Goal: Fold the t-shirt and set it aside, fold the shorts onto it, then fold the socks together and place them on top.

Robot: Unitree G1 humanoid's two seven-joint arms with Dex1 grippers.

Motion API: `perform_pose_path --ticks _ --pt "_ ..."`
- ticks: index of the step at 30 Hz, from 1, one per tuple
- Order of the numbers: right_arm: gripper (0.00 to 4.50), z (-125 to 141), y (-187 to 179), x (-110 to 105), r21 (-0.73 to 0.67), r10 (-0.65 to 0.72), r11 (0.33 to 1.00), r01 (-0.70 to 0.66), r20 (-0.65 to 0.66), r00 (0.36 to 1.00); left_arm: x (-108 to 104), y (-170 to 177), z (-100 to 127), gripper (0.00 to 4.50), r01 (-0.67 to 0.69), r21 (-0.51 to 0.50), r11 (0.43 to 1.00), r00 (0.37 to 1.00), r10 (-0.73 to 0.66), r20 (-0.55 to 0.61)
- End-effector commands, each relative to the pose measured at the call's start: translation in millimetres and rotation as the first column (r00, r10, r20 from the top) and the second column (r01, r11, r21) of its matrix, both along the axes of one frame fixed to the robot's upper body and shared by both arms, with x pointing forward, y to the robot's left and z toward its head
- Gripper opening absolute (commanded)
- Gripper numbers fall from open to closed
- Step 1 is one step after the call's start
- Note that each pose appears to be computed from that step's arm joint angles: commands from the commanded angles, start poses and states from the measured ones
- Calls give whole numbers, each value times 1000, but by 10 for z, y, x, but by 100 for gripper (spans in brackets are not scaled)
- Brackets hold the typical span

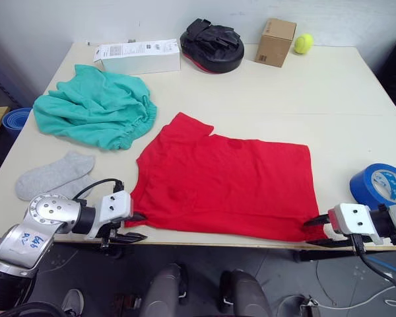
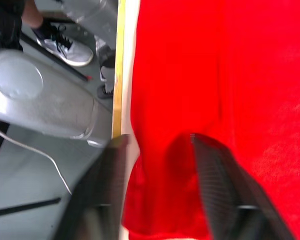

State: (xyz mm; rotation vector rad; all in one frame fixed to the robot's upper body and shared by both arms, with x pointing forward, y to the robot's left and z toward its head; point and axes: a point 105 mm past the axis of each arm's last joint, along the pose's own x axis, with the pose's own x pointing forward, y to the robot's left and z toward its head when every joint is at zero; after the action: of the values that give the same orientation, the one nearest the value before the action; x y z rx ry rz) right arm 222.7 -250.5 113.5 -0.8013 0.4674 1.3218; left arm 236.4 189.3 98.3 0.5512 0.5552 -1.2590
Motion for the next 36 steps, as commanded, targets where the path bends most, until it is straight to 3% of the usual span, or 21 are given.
perform_pose_path --ticks 1,4,10,19,23,26,33,36 --pt "343 223 23 10 23 -7 1000 7 16 1000 97 129 135 367 -63 -10 998 998 63 10" --pt "446 332 49 47 55 -30 998 29 10 999 158 167 261 450 -87 -48 995 996 87 -2" --pt "446 410 77 39 68 -25 997 26 -14 1000 57 112 446 450 -17 -81 997 999 13 -48" --pt "446 238 134 -70 37 -1 999 1 -11 1000 34 80 246 450 14 19 1000 999 -14 37" --pt "358 109 146 -111 3 11 1000 -11 -2 1000 101 123 180 450 -3 59 998 996 -2 87" --pt "255 19 158 -109 -24 19 1000 -19 18 1000 174 131 168 389 -27 60 998 994 21 110" --pt "251 -161 109 -49 -97 12 995 -8 48 999 167 107 88 163 -5 84 996 996 -3 91" --pt "192 -178 90 -11 -113 14 994 -7 59 998 158 97 55 71 -6 90 996 997 -1 80"
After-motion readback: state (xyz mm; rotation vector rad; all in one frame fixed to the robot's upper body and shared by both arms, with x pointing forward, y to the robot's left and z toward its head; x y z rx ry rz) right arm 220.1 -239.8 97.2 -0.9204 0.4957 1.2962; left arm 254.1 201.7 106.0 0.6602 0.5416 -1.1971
